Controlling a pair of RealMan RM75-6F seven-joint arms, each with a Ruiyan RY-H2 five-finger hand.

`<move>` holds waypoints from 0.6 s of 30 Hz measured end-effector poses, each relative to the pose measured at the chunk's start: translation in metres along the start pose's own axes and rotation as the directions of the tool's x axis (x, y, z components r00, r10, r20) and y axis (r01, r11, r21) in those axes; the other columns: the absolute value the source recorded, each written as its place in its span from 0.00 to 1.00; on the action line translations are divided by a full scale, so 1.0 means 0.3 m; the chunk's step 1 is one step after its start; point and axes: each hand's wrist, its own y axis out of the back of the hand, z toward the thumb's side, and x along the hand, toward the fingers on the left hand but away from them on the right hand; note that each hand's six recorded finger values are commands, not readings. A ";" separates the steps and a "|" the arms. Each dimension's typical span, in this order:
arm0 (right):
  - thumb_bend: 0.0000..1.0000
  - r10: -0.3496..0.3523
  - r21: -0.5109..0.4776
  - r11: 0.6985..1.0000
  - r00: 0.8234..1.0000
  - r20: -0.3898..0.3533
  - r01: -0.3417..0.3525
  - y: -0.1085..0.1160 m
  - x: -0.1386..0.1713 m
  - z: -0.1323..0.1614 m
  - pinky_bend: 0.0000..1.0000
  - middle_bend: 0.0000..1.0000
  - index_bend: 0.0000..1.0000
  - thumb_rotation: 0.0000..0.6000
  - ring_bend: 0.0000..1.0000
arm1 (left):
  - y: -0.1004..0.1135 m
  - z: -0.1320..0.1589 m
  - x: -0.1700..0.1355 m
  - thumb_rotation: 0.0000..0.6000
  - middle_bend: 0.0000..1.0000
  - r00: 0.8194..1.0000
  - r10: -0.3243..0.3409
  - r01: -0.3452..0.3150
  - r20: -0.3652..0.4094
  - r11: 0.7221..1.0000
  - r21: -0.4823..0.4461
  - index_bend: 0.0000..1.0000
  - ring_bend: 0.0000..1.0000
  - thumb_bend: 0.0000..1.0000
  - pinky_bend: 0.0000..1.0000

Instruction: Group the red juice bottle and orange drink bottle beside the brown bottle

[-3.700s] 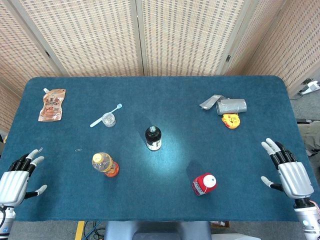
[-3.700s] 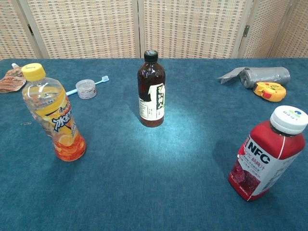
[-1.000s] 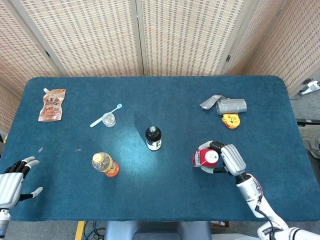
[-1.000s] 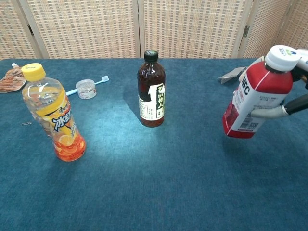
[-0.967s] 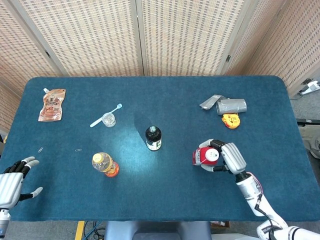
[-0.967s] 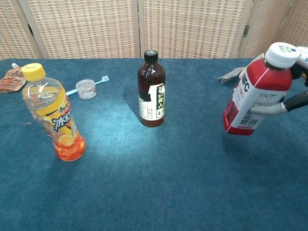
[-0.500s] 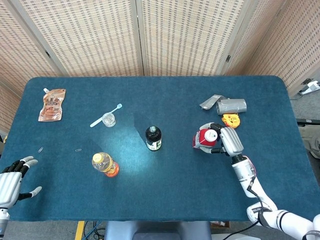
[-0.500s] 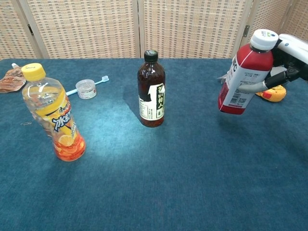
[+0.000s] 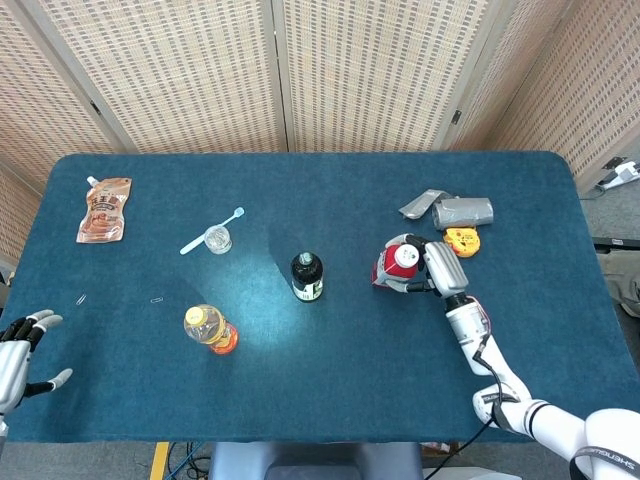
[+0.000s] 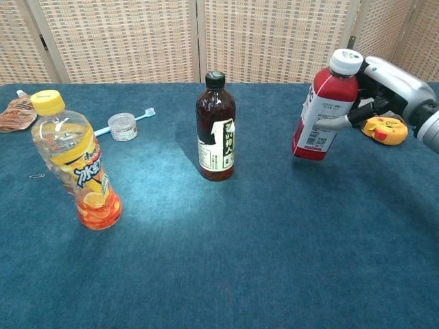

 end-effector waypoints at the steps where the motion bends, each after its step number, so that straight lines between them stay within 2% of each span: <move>1: 0.26 0.002 -0.002 1.000 1.000 0.000 -0.002 -0.006 -0.006 0.000 0.68 0.60 0.52 1.00 0.57 | 0.000 -0.004 -0.001 1.00 0.21 1.000 -0.001 0.001 -0.003 1.000 0.001 0.26 0.19 0.05 0.32; 11: 0.26 0.032 -0.016 0.999 0.999 -0.001 -0.032 -0.075 -0.067 0.002 0.68 0.60 0.52 1.00 0.57 | 0.015 -0.032 -0.010 1.00 0.22 1.000 0.004 -0.003 -0.026 1.000 0.006 0.26 0.20 0.05 0.32; 18: 0.27 0.032 -0.030 0.999 0.999 -0.010 -0.032 -0.091 -0.094 0.012 0.68 0.60 0.52 1.00 0.57 | 0.010 -0.037 -0.009 1.00 0.22 1.000 -0.005 0.005 -0.031 1.000 0.004 0.26 0.20 0.05 0.32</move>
